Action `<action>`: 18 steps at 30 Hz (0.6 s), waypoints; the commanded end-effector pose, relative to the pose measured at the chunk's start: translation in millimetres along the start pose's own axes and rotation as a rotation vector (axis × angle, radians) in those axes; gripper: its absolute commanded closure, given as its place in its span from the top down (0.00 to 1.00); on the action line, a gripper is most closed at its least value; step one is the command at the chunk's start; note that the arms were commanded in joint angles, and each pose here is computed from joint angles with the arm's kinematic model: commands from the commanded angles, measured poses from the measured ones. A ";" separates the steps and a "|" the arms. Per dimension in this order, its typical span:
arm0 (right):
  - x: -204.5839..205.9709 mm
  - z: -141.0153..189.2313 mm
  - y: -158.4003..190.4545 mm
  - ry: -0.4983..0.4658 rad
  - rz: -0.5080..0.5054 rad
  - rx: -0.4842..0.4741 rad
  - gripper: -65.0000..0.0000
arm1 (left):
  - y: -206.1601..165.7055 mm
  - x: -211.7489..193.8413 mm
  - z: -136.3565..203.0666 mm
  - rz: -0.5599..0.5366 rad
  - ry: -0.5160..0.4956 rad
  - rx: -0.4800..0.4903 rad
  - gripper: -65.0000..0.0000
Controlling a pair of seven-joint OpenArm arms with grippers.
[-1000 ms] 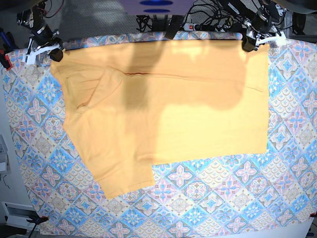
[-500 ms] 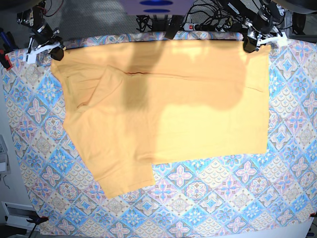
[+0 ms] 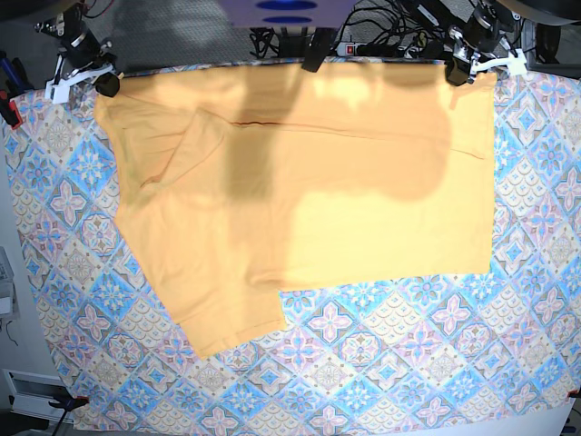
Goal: Fold the T-shirt properly
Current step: 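Release the shoulder edge and raise both grippers off the shirt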
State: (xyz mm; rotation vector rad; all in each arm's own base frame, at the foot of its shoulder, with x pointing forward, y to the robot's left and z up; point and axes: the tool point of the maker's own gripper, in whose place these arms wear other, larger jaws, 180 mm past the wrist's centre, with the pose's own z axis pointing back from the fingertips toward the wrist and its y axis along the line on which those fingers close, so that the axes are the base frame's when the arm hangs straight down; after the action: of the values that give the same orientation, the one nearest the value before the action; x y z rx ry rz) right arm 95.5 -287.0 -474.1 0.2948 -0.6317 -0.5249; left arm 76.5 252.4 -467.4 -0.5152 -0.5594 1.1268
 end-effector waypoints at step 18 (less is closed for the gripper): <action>22.7 15.5 -17.8 -0.068 0.006 -0.040 0.05 | 0.6 2.2 7.2 -0.016 0.008 -0.002 0.00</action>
State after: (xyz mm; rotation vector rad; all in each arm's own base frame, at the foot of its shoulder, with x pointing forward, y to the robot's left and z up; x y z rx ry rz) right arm 90.5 -303.6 -468.2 0.2627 -0.6504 -0.5497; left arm 71.0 247.5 -468.8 -0.5261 -0.5280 1.1198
